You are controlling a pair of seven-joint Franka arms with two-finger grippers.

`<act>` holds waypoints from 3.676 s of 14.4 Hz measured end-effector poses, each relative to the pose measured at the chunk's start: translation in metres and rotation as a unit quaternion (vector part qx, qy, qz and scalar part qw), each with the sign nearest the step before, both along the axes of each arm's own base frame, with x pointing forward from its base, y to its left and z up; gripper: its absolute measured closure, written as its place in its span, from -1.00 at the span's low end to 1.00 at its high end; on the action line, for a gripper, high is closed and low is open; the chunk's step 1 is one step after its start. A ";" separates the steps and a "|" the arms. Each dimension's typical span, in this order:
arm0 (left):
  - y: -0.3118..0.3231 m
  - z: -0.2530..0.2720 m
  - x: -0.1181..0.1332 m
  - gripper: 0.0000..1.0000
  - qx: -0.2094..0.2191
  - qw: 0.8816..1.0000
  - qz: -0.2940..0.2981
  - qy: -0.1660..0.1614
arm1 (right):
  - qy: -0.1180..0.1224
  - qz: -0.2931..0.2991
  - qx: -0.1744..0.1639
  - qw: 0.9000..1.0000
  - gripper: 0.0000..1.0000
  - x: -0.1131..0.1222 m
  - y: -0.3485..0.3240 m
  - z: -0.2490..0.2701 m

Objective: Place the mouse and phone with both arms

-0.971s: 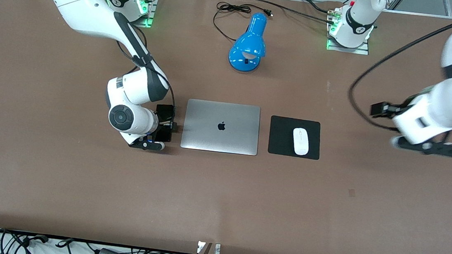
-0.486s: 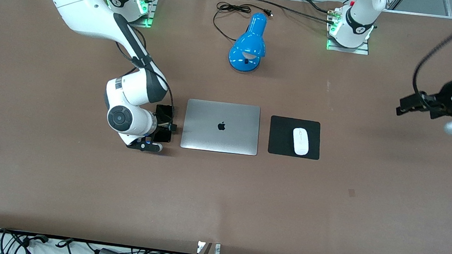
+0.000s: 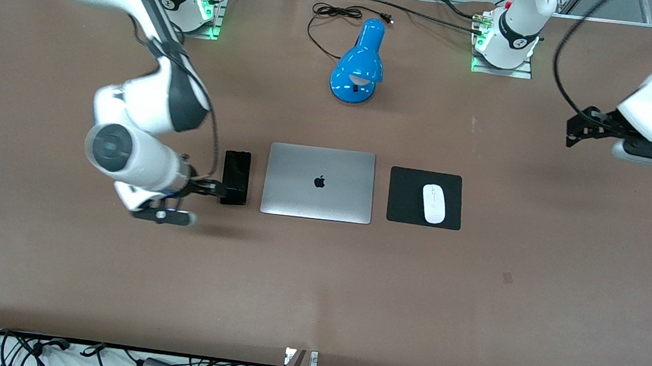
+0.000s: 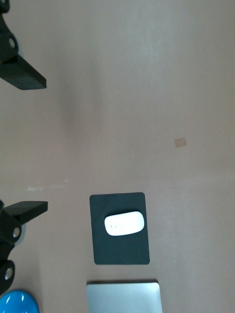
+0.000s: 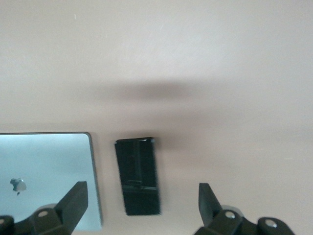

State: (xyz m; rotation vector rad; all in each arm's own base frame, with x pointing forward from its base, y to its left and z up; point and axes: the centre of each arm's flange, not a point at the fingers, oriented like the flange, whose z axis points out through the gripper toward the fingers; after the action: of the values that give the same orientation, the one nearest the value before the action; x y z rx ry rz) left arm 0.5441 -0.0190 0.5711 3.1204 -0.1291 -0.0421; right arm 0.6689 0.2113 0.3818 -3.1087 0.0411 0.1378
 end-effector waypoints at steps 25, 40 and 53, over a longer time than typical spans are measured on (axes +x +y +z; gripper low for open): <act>-0.008 0.027 0.006 -1.00 0.014 1.000 -0.019 -0.007 | -0.060 0.027 -0.023 0.998 -1.00 -0.090 -0.241 0.181; -0.019 0.029 0.011 -1.00 0.009 1.000 -0.028 -0.010 | -0.061 0.028 -0.021 0.998 -1.00 -0.115 -0.238 0.186; -0.018 0.033 0.013 -1.00 0.009 1.000 -0.027 -0.014 | -0.058 0.027 -0.022 0.998 -1.00 -0.118 -0.233 0.188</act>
State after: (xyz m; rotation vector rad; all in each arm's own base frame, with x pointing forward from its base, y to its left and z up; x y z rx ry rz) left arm 0.5566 -0.0369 0.6038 3.1361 -0.2140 -0.0008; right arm 0.5513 -0.0216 0.5701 -3.1558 -0.0421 -0.0421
